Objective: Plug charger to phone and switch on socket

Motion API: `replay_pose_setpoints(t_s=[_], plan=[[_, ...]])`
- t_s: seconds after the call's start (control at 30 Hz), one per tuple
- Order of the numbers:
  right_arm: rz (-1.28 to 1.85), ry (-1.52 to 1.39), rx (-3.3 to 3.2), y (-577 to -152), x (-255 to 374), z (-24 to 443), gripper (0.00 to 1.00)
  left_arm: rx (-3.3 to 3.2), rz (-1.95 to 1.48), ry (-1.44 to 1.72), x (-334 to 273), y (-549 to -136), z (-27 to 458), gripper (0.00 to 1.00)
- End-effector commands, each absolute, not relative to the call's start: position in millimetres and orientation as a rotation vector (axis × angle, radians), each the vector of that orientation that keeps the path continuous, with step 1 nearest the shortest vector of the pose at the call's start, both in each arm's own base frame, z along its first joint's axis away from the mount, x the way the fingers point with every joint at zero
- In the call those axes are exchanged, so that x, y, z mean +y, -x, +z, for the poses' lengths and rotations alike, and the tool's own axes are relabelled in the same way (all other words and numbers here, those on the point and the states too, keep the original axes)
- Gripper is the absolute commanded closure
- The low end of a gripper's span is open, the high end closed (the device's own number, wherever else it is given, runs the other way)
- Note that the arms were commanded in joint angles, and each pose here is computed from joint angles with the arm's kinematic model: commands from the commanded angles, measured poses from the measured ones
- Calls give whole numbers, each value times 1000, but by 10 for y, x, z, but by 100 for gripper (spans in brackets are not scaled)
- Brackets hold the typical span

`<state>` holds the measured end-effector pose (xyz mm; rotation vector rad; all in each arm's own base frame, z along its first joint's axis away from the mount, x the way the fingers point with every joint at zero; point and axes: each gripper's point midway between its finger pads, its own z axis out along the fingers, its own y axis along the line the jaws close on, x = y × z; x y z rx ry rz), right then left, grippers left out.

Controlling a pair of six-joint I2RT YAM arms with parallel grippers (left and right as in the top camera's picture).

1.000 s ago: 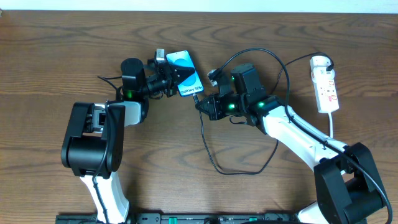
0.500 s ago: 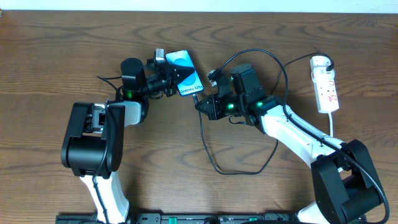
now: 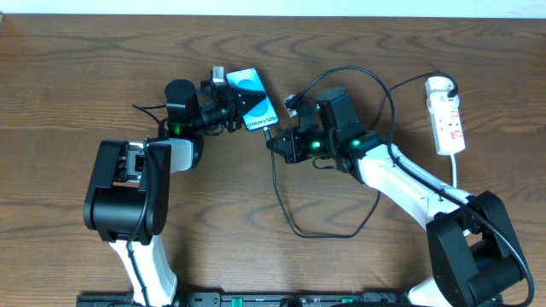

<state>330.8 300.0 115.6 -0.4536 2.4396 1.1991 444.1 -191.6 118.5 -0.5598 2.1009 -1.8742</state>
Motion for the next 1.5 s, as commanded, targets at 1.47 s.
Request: replay_pose_setpoints(t_s=[1.47], plan=[[1188,349,2482,-3386,2941,1054,99,2082,-1889,496,-1943,-4459,1312,93]])
